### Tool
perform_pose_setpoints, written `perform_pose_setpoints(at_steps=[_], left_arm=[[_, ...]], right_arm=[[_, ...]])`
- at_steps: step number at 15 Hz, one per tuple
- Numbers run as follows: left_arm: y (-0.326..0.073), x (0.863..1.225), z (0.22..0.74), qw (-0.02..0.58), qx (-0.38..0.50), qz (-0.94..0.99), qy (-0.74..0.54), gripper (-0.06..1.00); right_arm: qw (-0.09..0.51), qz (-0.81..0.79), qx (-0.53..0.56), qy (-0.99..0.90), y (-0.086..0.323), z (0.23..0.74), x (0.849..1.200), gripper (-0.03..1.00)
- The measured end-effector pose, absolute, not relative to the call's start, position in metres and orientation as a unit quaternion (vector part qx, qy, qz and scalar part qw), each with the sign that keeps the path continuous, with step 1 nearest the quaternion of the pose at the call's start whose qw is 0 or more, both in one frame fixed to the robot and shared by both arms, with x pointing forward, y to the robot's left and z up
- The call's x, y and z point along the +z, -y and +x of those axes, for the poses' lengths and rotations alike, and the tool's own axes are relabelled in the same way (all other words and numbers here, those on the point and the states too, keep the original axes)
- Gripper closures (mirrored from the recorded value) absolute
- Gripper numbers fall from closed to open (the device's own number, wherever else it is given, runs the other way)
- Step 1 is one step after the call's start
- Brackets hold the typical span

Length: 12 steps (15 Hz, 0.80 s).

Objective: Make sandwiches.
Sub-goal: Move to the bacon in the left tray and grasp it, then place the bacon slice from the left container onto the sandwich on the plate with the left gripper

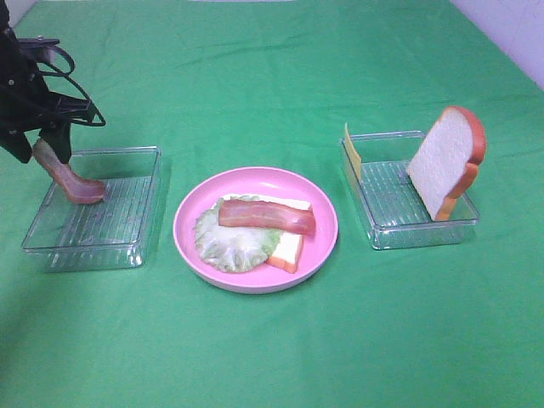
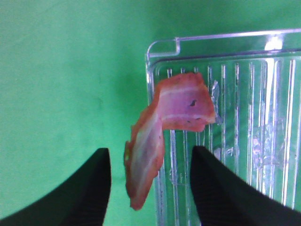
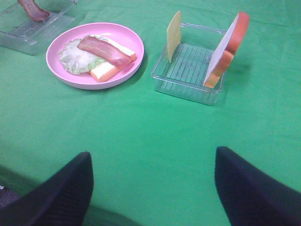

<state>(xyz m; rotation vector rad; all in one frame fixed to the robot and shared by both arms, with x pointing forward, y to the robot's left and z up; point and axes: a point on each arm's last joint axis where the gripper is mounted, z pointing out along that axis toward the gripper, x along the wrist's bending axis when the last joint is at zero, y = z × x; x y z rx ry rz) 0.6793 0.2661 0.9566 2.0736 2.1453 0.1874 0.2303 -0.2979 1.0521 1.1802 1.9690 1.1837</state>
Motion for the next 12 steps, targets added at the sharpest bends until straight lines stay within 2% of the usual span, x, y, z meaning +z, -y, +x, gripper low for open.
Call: perform_pose_setpoints(at_steps=[2,3,5,10,11,12], left_arm=[[-0.266,0.957,0.682,0.089,0.073,0.690,-0.714,0.67],[-0.266,0.958,0.683,0.094,0.077,0.690,-0.714,0.81],[-0.265,0.958,0.685,0.101,0.079,0.688,-0.714,0.94],[-0.258,0.967,0.683,0.135,0.054,0.678,-0.721,0.94],[-0.254,0.976,0.681,0.158,0.042,0.674,-0.720,0.94],[-0.244,0.993,0.678,0.213,0.010,0.674,-0.707,0.94]], right_arm=[[0.276,0.439,0.441,-0.733,0.298,0.230,1.052,0.28],[0.276,0.439,0.441,-0.733,0.298,0.230,1.052,0.28],[0.276,0.439,0.441,-0.733,0.298,0.230,1.052,0.28],[0.276,0.439,0.441,-0.733,0.298,0.230,1.052,0.28],[0.276,0.439,0.441,-0.733,0.298,0.230,1.052,0.28],[0.276,0.439,0.441,-0.733,0.298,0.230,1.052,0.28]])
